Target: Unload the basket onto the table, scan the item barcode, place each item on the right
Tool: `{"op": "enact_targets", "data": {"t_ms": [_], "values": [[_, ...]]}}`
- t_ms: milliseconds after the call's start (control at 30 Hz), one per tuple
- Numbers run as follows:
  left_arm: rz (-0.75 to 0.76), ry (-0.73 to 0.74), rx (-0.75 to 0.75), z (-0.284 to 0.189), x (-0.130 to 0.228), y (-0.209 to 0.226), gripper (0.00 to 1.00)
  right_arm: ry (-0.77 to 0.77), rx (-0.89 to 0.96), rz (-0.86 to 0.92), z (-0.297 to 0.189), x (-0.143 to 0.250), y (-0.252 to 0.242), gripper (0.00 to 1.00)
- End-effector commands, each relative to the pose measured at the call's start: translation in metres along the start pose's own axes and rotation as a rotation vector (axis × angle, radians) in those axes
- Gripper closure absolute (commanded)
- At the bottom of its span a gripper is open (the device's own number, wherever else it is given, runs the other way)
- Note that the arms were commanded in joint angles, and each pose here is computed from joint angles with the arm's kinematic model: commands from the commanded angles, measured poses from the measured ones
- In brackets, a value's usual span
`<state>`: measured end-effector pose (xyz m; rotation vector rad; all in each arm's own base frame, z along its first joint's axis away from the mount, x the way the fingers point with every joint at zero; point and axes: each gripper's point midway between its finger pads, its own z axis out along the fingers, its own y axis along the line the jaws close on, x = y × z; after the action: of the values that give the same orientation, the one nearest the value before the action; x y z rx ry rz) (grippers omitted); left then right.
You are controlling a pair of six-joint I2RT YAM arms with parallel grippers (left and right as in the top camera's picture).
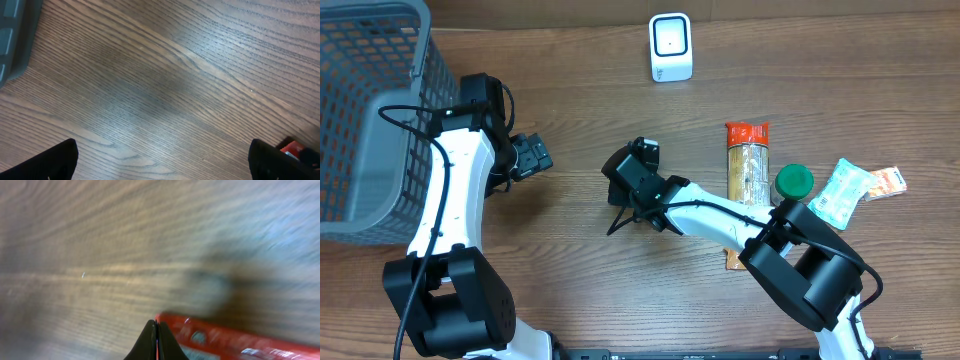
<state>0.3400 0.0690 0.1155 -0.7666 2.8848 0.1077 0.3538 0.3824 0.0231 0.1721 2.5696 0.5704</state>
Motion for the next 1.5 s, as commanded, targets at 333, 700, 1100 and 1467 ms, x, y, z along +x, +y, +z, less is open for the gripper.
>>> {"op": "enact_targets", "data": {"t_ms": [333,700,1100,1467], "values": [[0.013,-0.022,0.003,-0.006,-0.003,-0.002,0.00,0.160,-0.048,-0.126,-0.049,0.001,0.013,0.96],[0.013,-0.022,0.003,-0.006,-0.003,-0.002,0.00,0.294,0.116,-0.118,-0.019,0.048,-0.039,0.96],[0.013,-0.022,0.003,-0.006,-0.003,-0.002,0.00,0.034,0.140,-0.119,0.016,0.005,-0.040,0.96],[0.013,-0.022,0.003,-0.006,-0.003,-0.002,0.00,0.075,-0.180,-0.255,-0.051,-0.057,0.018,0.67]]}}
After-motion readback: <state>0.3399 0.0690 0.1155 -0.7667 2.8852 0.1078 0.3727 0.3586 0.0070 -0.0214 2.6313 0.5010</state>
